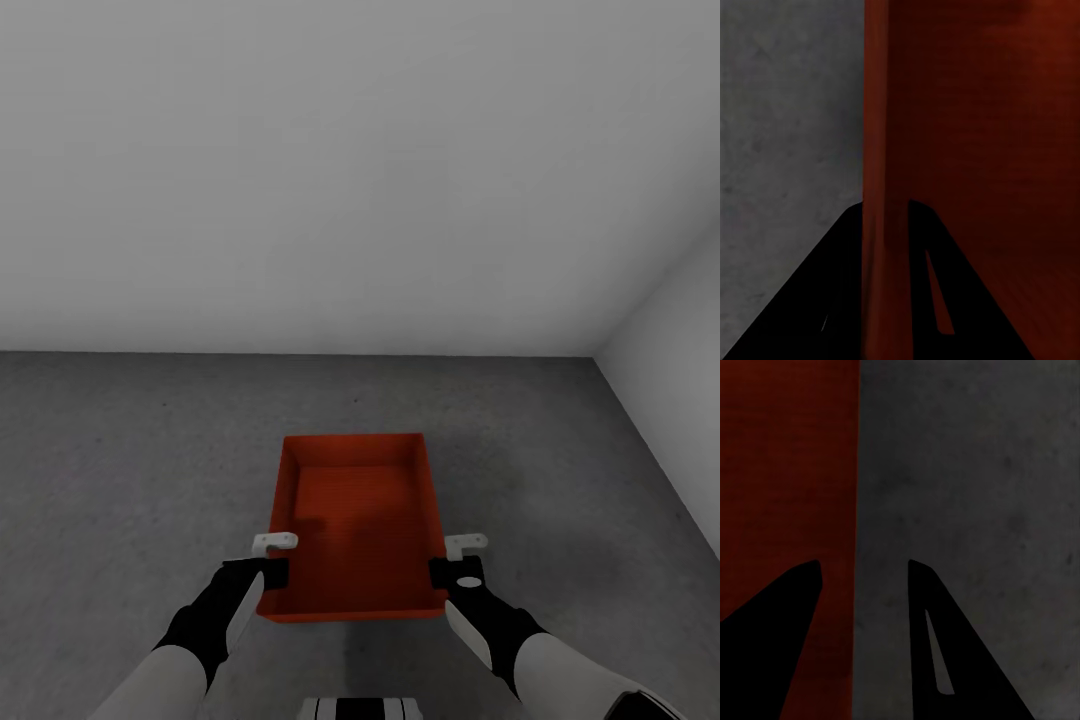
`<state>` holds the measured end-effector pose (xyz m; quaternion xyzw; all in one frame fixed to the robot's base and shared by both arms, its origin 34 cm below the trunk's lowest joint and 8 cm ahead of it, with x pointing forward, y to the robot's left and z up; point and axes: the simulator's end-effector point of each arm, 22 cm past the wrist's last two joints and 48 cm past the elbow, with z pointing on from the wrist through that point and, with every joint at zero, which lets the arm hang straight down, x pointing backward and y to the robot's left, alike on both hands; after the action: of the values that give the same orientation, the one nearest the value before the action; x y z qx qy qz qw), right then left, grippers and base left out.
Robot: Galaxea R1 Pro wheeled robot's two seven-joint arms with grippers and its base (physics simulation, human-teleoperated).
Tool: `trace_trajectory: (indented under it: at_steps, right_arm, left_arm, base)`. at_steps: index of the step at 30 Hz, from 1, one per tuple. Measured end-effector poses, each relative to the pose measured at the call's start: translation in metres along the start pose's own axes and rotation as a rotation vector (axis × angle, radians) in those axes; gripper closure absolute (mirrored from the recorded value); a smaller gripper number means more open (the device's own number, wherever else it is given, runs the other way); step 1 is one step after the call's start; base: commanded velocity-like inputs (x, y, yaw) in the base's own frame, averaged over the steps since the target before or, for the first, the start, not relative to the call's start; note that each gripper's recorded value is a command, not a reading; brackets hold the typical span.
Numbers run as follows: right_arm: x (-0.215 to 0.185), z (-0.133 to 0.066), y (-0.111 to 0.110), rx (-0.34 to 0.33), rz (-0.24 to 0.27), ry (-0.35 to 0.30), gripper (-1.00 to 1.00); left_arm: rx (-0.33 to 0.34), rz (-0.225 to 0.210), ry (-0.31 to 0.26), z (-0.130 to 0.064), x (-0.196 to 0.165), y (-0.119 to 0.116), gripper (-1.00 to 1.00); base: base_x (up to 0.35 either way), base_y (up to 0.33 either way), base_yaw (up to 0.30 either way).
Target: Move the two storage containers from the living room to the garage. In the garage, place one container on the floor and stack the other container on top of it (either order is fine).
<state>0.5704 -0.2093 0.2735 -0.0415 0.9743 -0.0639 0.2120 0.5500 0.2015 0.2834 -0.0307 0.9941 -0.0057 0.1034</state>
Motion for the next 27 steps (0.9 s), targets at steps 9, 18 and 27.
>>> trace_trajectory:
  at_steps: [9,18,27]
  right_arm:
    - [-0.001,0.0,0.0,0.0,-0.003,-0.001,1.0]
    - [0.002,-0.002,0.014,-0.02,0.016,0.015,-1.0]
    - [0.002,-0.002,0.014,-0.019,0.021,0.013,-1.0]
  left_arm:
    - [0.001,-0.002,-0.001,0.0,0.0,0.0,1.0]
    - [-0.044,0.016,-0.009,0.0,-0.002,0.011,-1.0]
    - [-0.052,0.027,0.071,0.008,0.035,0.013,-1.0]
  base:
    - [0.0,0.0,0.0]
    - [0.0,0.0,0.0]
    - [0.0,0.0,0.0]
